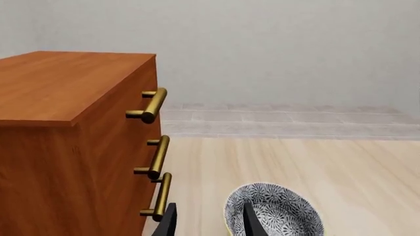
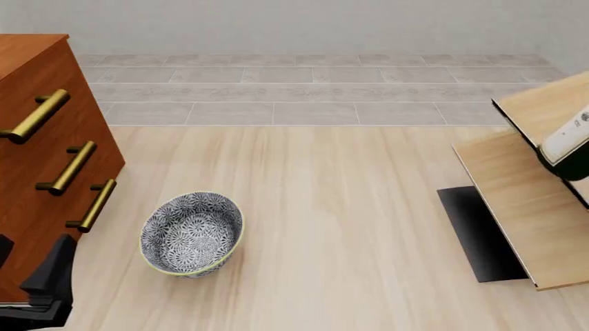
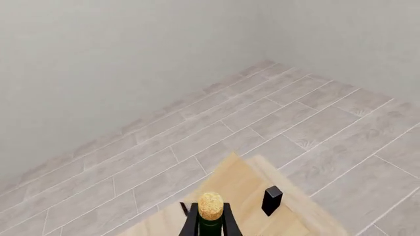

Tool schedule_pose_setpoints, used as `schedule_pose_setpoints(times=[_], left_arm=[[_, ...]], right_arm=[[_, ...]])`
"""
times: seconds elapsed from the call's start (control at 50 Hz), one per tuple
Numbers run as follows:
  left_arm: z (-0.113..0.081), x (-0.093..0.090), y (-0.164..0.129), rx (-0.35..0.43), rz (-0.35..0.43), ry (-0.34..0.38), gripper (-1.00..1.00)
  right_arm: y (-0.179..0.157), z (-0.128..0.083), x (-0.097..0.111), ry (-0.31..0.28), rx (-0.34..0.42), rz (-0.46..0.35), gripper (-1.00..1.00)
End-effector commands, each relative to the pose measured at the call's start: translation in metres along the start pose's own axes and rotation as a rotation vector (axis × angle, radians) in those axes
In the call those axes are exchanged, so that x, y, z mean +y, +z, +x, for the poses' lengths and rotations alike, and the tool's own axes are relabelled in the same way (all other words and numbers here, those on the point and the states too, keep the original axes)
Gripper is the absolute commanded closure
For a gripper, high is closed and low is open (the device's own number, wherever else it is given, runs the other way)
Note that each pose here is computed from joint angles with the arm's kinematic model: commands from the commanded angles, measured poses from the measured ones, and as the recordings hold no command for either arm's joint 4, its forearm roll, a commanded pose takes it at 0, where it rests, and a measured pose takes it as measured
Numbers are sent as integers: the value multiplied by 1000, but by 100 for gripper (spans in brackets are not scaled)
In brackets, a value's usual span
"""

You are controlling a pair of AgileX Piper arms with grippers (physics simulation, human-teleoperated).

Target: Put the wine bottle on the wine rack.

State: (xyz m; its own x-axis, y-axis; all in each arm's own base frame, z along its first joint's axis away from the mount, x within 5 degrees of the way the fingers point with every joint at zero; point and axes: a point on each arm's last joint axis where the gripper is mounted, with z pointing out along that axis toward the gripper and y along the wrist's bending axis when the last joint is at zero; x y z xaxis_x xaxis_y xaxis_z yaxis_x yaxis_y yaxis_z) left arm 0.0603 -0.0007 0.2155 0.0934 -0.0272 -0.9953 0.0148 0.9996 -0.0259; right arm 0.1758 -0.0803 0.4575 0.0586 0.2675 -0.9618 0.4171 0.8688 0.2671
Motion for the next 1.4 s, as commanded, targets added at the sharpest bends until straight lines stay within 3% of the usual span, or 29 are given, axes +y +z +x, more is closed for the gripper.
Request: schedule_pose_setpoints(times=[0.02, 0.52, 0.92, 1.4], left_arm=[[0, 0, 1, 5, 1, 1, -100], [2, 0, -1, 13, 2, -1, -100], [2, 0, -2, 18, 3, -1, -100], [2, 0, -2, 19, 3, 0, -100]], right_arm=[[6, 1, -6, 34, -11, 24, 100], [34, 13, -24, 40, 16, 93, 100], [62, 31, -55, 60, 44, 193, 100], [84, 50, -79, 76, 69, 253, 100]])
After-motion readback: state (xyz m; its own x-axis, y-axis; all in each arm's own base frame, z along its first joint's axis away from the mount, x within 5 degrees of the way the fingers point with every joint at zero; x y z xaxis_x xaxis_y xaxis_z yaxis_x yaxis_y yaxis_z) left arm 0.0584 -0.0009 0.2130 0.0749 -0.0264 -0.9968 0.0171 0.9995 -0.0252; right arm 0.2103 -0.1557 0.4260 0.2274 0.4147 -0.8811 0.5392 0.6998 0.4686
